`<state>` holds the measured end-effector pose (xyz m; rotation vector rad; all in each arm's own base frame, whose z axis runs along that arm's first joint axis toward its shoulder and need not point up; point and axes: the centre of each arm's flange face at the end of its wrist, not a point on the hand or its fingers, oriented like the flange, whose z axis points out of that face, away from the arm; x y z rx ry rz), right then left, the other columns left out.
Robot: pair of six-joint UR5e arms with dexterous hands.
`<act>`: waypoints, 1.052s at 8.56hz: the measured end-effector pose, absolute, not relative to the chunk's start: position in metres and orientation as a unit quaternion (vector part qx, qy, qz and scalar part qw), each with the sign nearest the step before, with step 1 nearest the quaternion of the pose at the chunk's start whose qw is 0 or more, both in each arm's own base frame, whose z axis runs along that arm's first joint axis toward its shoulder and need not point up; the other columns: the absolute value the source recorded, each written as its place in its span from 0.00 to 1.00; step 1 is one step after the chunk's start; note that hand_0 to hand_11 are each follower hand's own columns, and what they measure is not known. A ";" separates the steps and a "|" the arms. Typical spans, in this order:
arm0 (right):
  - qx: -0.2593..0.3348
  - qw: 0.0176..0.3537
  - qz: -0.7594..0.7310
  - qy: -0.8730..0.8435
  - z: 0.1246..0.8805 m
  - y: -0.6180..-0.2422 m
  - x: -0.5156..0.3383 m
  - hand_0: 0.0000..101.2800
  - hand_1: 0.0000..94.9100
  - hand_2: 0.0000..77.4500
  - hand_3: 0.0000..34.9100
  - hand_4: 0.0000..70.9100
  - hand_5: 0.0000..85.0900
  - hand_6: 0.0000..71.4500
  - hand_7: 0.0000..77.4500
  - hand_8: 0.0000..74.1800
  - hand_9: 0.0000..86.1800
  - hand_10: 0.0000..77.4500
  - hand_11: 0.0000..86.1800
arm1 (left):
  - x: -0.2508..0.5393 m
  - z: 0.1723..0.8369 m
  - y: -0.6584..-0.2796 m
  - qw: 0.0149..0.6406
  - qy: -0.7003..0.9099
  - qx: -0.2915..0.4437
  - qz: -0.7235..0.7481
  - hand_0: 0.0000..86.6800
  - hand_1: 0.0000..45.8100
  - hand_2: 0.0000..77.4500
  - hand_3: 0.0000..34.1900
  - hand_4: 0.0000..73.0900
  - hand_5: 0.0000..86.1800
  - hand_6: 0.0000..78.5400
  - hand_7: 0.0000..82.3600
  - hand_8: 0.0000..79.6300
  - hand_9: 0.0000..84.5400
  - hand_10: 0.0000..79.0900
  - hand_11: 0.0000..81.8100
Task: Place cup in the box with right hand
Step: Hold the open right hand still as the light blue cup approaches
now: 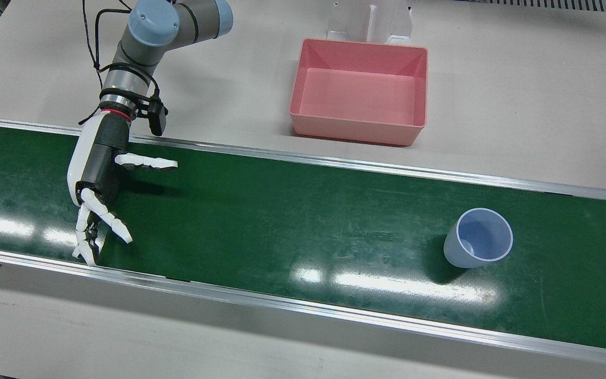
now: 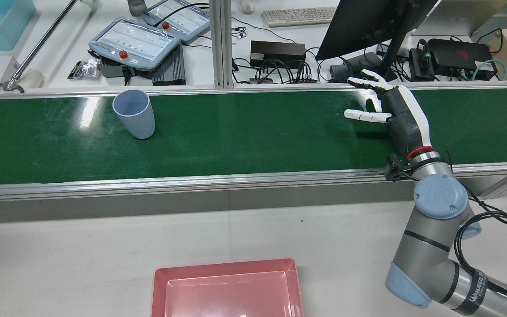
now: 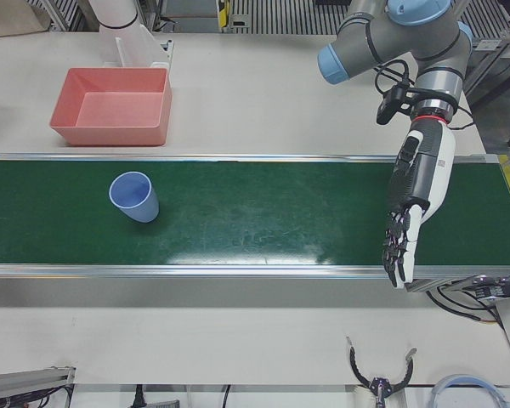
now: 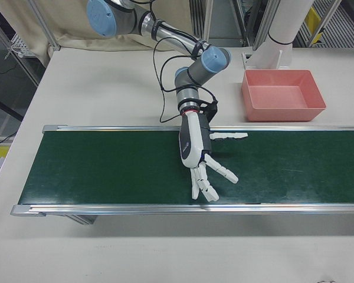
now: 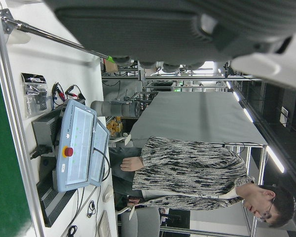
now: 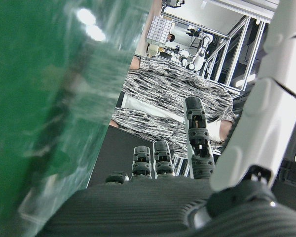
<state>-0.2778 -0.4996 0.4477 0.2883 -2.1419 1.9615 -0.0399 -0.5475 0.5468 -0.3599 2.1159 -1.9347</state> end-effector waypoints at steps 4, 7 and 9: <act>0.098 0.110 0.668 -0.730 0.447 -0.500 -0.277 0.49 0.11 0.05 0.00 0.32 0.05 0.07 0.27 0.09 0.15 0.01 0.01 | -0.040 0.547 -0.548 0.126 0.726 -0.123 -0.664 0.00 0.01 0.01 0.00 0.01 0.01 0.00 0.01 0.00 0.00 0.00 0.00; 0.098 0.112 0.668 -0.729 0.448 -0.500 -0.278 0.50 0.14 0.01 0.00 0.34 0.05 0.07 0.26 0.09 0.15 0.01 0.01 | -0.040 0.547 -0.548 0.126 0.726 -0.124 -0.664 0.00 0.01 0.01 0.00 0.01 0.01 0.01 0.01 0.00 0.00 0.00 0.00; 0.098 0.114 0.669 -0.728 0.450 -0.500 -0.278 0.49 0.07 0.04 0.00 0.35 0.05 0.07 0.26 0.09 0.15 0.01 0.01 | -0.040 0.547 -0.548 0.126 0.726 -0.124 -0.664 0.00 0.01 0.01 0.00 0.01 0.01 0.01 0.01 0.00 0.00 0.00 0.00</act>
